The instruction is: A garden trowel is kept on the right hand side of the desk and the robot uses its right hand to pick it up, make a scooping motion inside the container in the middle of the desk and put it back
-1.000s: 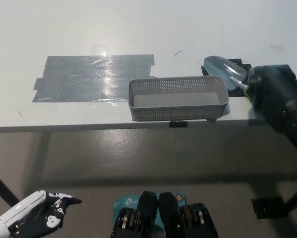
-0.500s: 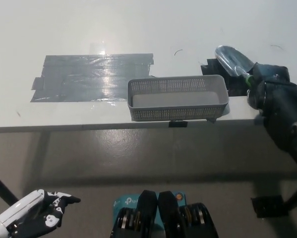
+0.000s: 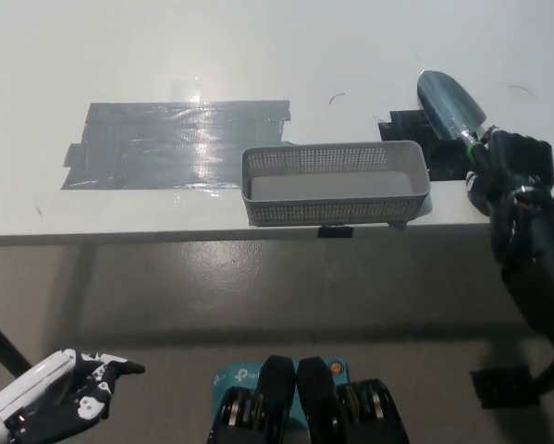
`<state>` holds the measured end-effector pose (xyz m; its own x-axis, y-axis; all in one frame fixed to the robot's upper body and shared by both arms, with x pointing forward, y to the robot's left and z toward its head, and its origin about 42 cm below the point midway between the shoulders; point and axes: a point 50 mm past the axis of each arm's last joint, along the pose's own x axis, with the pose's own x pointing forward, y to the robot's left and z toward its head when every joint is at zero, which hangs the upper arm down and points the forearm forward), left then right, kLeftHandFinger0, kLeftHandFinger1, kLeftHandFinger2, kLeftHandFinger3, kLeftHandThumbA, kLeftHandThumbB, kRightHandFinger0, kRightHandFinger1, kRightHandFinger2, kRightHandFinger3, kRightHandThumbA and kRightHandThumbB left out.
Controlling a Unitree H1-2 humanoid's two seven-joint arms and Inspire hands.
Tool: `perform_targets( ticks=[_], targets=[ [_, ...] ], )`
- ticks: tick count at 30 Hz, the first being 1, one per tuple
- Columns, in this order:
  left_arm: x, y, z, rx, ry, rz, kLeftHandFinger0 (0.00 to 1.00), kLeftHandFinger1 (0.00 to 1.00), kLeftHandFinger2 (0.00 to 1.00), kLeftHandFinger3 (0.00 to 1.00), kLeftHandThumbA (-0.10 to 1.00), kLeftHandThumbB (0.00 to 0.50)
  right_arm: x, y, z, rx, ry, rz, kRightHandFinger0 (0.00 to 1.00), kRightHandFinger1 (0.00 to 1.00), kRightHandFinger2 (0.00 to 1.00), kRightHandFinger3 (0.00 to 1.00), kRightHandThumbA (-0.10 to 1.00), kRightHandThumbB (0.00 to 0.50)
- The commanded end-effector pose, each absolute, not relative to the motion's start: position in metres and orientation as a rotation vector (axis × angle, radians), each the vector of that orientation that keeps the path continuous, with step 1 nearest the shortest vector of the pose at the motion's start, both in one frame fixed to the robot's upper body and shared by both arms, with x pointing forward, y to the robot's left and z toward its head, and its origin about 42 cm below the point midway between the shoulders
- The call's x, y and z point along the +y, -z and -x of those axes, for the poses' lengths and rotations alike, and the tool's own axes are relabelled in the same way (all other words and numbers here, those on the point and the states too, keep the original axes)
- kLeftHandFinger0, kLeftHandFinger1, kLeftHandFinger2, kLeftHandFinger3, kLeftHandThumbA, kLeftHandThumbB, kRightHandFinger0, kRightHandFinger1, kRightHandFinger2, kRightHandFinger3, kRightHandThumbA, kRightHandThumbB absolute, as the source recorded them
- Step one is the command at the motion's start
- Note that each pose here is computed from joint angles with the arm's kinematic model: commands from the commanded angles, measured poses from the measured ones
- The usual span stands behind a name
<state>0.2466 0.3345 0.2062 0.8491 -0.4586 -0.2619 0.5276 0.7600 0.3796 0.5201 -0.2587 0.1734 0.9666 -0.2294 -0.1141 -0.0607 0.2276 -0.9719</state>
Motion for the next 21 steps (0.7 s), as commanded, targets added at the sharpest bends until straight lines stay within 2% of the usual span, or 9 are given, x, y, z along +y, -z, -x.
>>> perform_targets(
  ticks=[1,6,7,9,10,11,13,15,21],
  targets=[
    [0.338,-0.218,-0.242,0.132,0.557,-0.488,0.95,0.86,0.76,0.99,1.0,0.439,-0.287,-0.081,-0.46,0.339,0.129,1.134,0.0,0.19,0.38,0.48,0.0,0.0],
    [0.342,-0.217,-0.238,0.154,0.56,-0.502,0.97,0.88,0.77,1.0,1.0,0.442,-0.281,-0.084,-0.465,0.318,0.118,1.101,0.0,0.15,0.43,0.55,-0.06,0.0],
    [0.343,-0.217,-0.238,0.156,0.556,-0.503,0.97,0.88,0.78,1.0,1.0,0.432,-0.28,-0.091,-0.469,0.267,0.105,1.104,0.0,0.11,0.38,0.68,0.03,0.0],
    [0.345,-0.22,-0.24,0.15,0.551,-0.522,0.96,0.88,0.79,1.0,1.0,0.426,-0.277,-0.11,-0.48,0.194,0.091,1.155,0.0,0.05,0.32,0.47,-0.1,0.0],
    [0.346,-0.221,-0.239,0.155,0.549,-0.528,0.96,0.88,0.79,1.0,1.0,0.434,-0.277,-0.115,-0.482,0.178,0.094,1.156,0.0,0.01,0.29,0.48,-0.1,0.0],
    [0.346,-0.221,-0.239,0.156,0.55,-0.53,0.96,0.89,0.8,1.0,1.0,0.434,-0.279,-0.12,-0.484,0.165,0.087,1.161,0.0,0.0,0.27,0.28,-0.1,0.0],
    [0.346,-0.221,-0.238,0.161,0.551,-0.53,0.96,0.88,0.8,1.0,1.0,0.421,-0.285,-0.13,-0.487,0.105,0.08,1.19,0.0,0.02,0.35,0.13,-0.1,0.0],
    [0.347,-0.22,-0.235,0.173,0.556,-0.532,0.96,0.88,0.8,1.0,1.0,0.41,-0.289,-0.135,-0.487,0.097,0.077,1.209,0.0,0.04,0.4,0.31,-0.1,0.0],
    [0.348,-0.218,-0.232,0.187,0.559,-0.532,0.97,0.88,0.79,1.0,1.0,0.384,-0.299,-0.156,-0.489,0.053,0.097,1.236,0.0,0.02,0.35,0.09,-0.1,0.0]
  ],
)
